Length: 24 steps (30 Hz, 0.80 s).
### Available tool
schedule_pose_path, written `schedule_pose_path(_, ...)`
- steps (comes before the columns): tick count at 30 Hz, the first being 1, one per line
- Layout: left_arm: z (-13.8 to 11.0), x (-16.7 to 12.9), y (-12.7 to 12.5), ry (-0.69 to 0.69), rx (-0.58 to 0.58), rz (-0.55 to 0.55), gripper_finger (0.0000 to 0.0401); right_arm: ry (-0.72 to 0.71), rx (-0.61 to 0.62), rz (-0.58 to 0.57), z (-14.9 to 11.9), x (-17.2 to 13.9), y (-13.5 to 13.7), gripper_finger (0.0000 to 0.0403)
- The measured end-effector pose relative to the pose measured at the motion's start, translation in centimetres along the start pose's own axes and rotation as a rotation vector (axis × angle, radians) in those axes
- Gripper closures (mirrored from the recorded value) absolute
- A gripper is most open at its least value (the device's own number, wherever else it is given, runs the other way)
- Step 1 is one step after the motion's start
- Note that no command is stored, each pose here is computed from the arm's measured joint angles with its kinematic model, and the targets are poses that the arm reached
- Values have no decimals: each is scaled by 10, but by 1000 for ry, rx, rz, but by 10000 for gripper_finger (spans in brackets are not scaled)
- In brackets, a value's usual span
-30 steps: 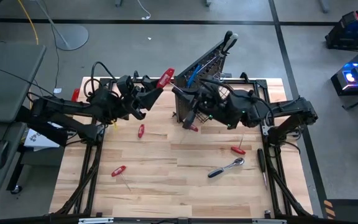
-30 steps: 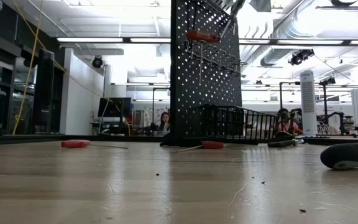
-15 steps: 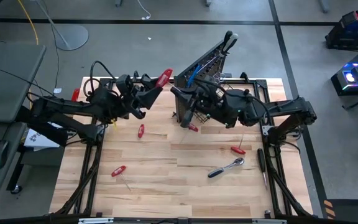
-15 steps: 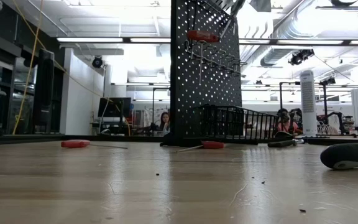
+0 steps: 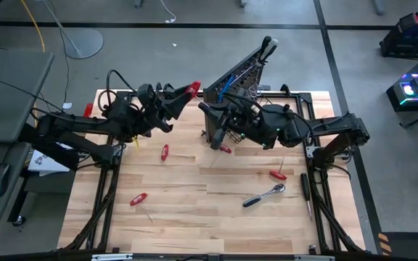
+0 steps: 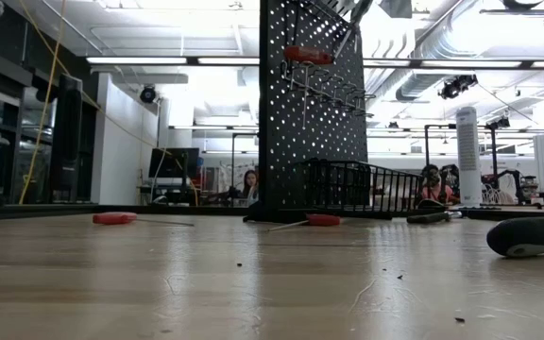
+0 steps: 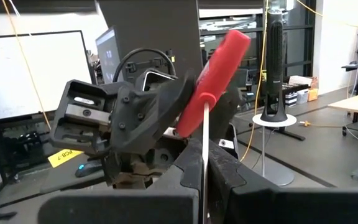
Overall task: Hang tools onto peg board
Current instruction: Hang the red allen wrench on the peg board
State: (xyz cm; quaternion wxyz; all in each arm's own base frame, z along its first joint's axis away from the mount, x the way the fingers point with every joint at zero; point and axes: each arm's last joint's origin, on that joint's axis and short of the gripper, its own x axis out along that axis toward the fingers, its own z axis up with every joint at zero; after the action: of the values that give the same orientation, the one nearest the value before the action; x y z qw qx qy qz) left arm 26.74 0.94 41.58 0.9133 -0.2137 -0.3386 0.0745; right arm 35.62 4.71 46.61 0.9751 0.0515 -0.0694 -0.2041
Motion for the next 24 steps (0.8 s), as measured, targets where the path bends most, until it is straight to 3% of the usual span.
schedule_pose_path(11,1,0,0,-2,-2,-17,358,8,-6,-11,-1,0,-1,403)
schedule_pose_path(21,1,0,-1,10,-49,-37,358,3,9,0,0,0,0,403)
schedule_pose_path(24,0,0,-1,11,-51,-34,322,-2,18,15,0,0,0,403)
